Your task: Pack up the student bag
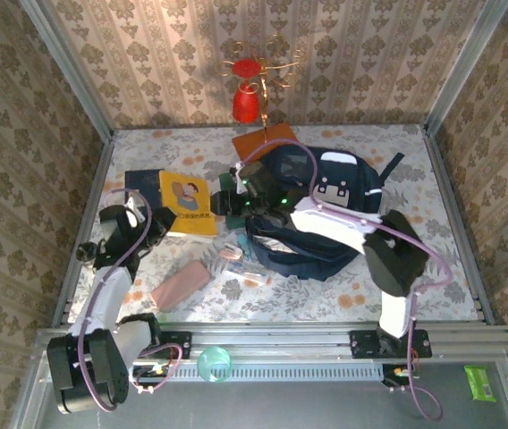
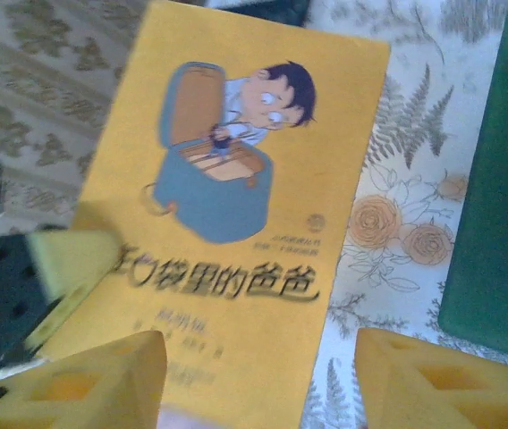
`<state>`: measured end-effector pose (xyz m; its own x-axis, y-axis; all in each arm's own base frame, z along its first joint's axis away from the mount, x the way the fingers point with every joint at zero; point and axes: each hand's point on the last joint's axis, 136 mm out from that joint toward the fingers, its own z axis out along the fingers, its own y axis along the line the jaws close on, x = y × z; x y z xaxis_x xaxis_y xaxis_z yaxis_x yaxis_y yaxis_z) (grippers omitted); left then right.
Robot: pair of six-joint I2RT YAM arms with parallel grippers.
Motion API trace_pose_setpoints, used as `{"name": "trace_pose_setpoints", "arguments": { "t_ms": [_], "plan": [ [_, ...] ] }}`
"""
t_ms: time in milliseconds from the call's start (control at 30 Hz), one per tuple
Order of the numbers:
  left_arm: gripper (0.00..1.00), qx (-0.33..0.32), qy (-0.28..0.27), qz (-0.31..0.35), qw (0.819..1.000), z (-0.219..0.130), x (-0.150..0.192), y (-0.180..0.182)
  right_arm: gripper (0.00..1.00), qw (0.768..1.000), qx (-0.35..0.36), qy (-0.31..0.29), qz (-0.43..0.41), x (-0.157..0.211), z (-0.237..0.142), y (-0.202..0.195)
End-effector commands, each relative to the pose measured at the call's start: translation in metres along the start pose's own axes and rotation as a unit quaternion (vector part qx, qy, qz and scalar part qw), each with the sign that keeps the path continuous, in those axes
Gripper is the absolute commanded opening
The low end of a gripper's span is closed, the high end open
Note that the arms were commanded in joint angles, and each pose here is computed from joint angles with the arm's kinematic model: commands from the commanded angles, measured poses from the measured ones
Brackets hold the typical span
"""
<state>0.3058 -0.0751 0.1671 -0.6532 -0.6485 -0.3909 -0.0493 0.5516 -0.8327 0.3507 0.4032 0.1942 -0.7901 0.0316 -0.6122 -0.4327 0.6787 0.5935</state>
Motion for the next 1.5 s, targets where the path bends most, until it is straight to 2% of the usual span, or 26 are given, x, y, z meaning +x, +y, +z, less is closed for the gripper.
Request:
{"name": "trace_pose_setpoints", "arguments": {
  "t_ms": [0, 133, 233, 400, 567, 733, 867, 1000, 1067, 1267, 1467],
  "plan": [
    [0.00, 0.048, -0.012, 0.068, 0.996, -0.018, -0.017, -0.052, 0.64, 0.986, 0.067, 0.056, -0.142, 0.032, -0.045, -0.019],
    [0.00, 0.074, 0.032, 0.093, 0.992, -0.021, -0.004, -0.081, 0.69, 0.953, 0.155, 0.117, -0.232, 0.068, -0.092, -0.063],
    [0.00, 0.084, 0.065, 0.114, 0.988, -0.020, 0.009, -0.098, 0.71, 0.933, 0.186, 0.157, -0.264, 0.090, -0.111, -0.086],
    [0.00, 0.092, 0.114, 0.136, 0.980, -0.018, 0.030, -0.111, 0.72, 0.922, 0.209, 0.180, -0.272, 0.102, -0.110, -0.105],
    [0.00, 0.094, 0.130, 0.140, 0.977, -0.019, 0.040, -0.109, 0.68, 0.912, 0.244, 0.187, -0.271, 0.103, -0.100, -0.126],
    [0.00, 0.107, 0.153, 0.140, 0.972, -0.025, 0.051, -0.112, 0.53, 0.905, 0.255, 0.204, -0.274, 0.109, -0.093, -0.138],
    [0.00, 0.122, 0.178, 0.137, 0.967, -0.031, 0.064, -0.114, 0.29, 0.902, 0.260, 0.215, -0.269, 0.114, -0.091, -0.145],
    [0.00, 0.135, 0.200, 0.139, 0.960, -0.040, 0.080, -0.115, 0.14, 0.910, 0.256, 0.199, -0.257, 0.101, -0.099, -0.133],
    [0.00, 0.148, 0.217, 0.132, 0.956, -0.045, 0.089, -0.118, 0.10, 0.920, 0.250, 0.179, -0.244, 0.086, -0.108, -0.122],
    [0.00, 0.187, 0.262, 0.120, 0.939, -0.055, 0.117, -0.121, 0.03, 0.952, 0.220, 0.086, -0.194, 0.026, -0.145, -0.088],
    [0.00, 0.206, 0.299, 0.106, 0.926, -0.058, 0.139, -0.122, 0.01, 0.947, 0.271, 0.027, -0.170, -0.026, -0.177, -0.091]
  ]
}}
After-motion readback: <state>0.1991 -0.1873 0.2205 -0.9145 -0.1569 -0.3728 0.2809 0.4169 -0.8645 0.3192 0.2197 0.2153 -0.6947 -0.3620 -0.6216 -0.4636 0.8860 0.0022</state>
